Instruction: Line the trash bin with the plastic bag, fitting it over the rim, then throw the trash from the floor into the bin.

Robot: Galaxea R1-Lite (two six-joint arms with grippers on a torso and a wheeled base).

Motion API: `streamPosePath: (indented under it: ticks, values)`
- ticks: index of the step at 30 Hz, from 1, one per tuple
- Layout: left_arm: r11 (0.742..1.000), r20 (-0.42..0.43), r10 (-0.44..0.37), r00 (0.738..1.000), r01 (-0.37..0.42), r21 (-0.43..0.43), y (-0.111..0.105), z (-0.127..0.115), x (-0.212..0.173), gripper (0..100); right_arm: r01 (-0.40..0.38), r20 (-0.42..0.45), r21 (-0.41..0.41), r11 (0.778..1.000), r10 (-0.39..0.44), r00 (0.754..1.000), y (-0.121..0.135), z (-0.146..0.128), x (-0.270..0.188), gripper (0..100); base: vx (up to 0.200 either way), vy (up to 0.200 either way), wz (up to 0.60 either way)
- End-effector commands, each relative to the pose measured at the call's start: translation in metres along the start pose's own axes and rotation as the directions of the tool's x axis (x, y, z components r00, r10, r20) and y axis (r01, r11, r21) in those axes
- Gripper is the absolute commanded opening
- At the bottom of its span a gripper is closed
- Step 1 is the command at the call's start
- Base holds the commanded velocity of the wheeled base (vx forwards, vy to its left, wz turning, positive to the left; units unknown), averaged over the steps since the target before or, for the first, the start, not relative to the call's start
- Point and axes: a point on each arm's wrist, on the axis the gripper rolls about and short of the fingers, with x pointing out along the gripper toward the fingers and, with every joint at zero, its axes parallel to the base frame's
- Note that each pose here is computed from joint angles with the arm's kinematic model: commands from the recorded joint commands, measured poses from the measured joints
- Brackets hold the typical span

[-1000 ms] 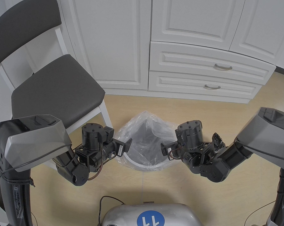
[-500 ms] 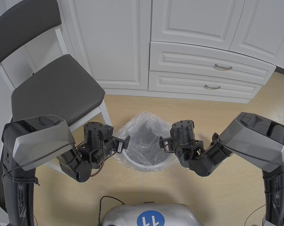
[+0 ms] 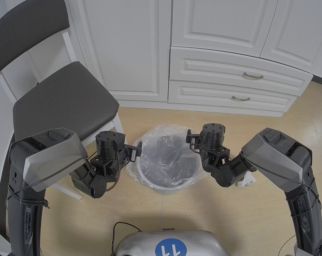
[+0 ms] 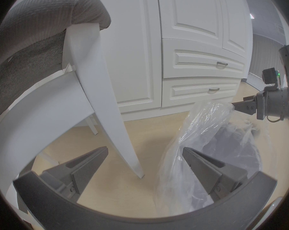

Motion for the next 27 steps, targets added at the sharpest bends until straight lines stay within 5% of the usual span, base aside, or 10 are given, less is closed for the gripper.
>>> streamPosePath:
  ticks: [1,9,16,27]
  values:
    - [1.000,0.012,0.011,1.000,-0.011,-0.006,-0.002,-0.003,0.008,100,0.016,0.016,0.015,1.000,-0.016,1.000,-0.002,-0.016,0.014,100,0.000,0.000,0.00]
    - [1.000,0.034,0.016,0.999,-0.015,-0.016,-0.003,-0.001,0.015,100,0.014,0.067,0.096,0.995,-0.021,0.998,0.003,-0.019,0.027,100,0.000,0.000,0.00]
    - [0.996,0.017,0.089,0.996,-0.089,-0.001,-0.003,-0.008,0.018,100,0.011,0.071,0.099,0.995,-0.018,0.997,0.008,-0.028,0.032,100,0.000,0.000,0.00]
    - [0.995,-0.017,0.091,0.996,-0.091,0.040,-0.003,-0.020,0.019,100,0.005,0.076,0.101,0.995,-0.013,0.997,0.010,-0.026,0.031,100,0.000,0.000,0.00]
